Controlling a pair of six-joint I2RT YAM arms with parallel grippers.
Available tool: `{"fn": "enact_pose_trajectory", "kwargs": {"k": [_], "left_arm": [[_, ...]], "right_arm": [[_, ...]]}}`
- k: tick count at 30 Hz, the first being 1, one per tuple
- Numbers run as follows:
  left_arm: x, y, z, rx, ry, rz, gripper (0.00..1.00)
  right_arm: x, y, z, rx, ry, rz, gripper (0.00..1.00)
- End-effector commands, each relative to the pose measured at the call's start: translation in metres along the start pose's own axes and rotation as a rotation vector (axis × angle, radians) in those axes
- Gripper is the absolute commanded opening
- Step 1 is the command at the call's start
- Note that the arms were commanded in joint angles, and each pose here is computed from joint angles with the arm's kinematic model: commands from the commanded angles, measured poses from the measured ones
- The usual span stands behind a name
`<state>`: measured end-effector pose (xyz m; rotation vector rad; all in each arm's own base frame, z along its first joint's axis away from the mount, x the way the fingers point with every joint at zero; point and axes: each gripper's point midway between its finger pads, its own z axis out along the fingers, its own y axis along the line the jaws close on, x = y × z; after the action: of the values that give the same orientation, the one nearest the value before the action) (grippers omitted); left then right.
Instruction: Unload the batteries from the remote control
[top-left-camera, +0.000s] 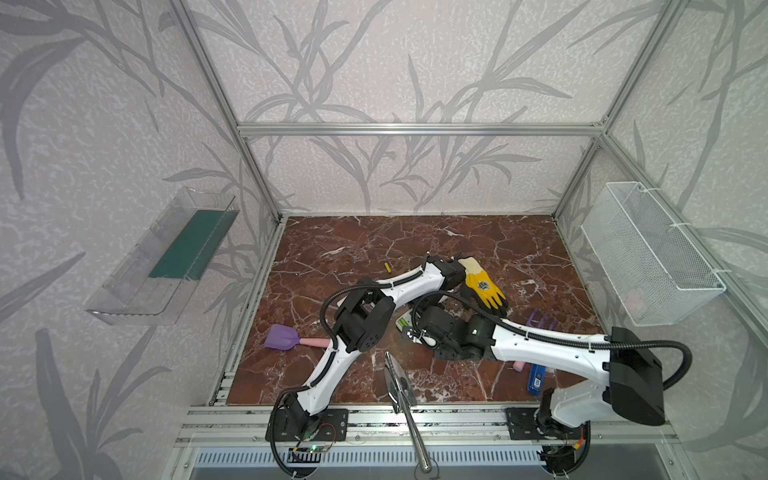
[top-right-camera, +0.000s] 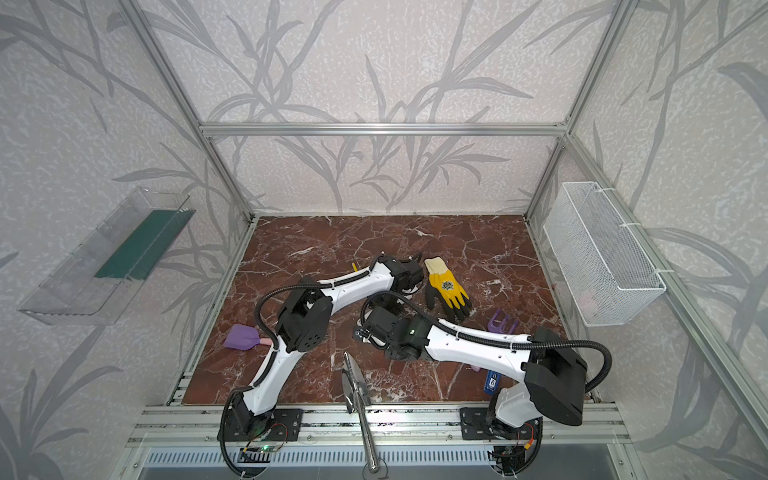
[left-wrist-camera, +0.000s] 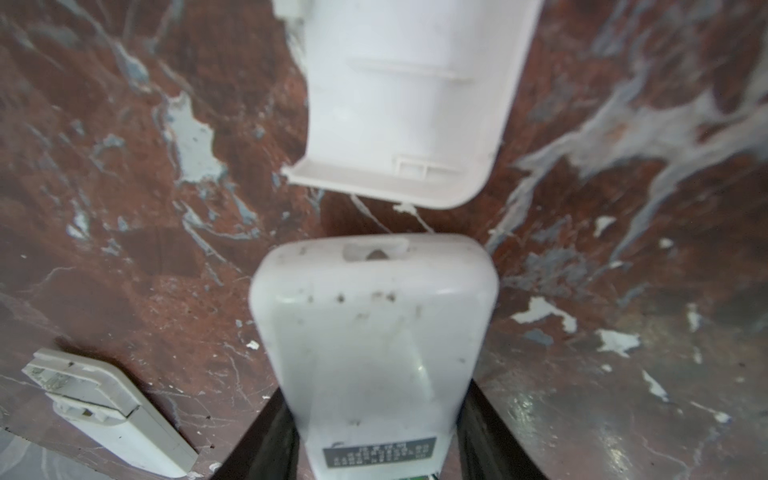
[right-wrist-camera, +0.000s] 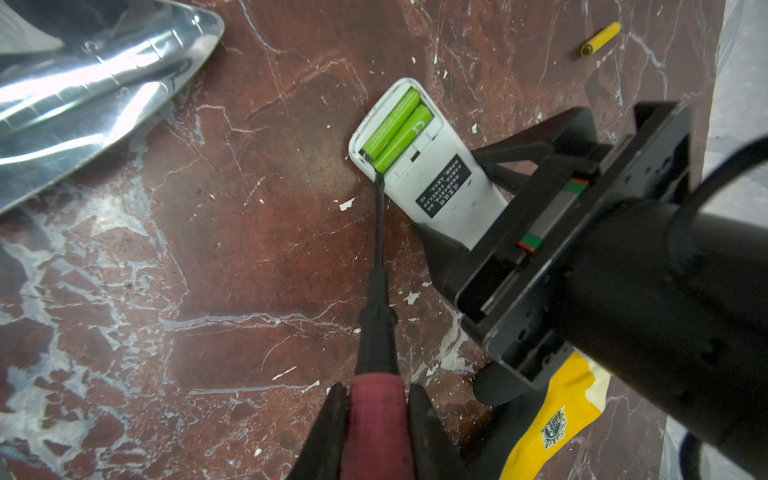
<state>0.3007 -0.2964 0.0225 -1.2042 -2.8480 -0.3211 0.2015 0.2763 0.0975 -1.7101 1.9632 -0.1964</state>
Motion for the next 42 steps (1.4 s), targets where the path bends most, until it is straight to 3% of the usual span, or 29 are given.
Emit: {"fn": "enact_pose_trajectory", "kwargs": {"k": [1,11,22,32,42], "left_arm": [[0.012,-0.028,0.032,0.096,0.093,-0.008,0.09],[0.011,-0.04,0.037,0.163,0.089,-0.008,0.06],[0.012,-0.041,0.039,0.172,0.092,-0.015,0.05],[0.019,-0.023,0.047,0.055,0.129,-0.011,0.03],[0.016,-0.008,0.039,-0.042,0.121,-0.018,0.01]], "right_arm": [[-0.015,-0.001,0.006,0.059,-0.096,0.089,0.0],[-0.002,0.014,0.025,0.111,-0.133,0.202,0.0],[-0.004,0.015,0.016,0.138,-0.179,0.295,0.0],[0.004,0.006,-0.007,0.138,-0.098,0.221,0.0],[0.015,0.025,-0.007,0.004,0.047,0.078,0.0]]}}
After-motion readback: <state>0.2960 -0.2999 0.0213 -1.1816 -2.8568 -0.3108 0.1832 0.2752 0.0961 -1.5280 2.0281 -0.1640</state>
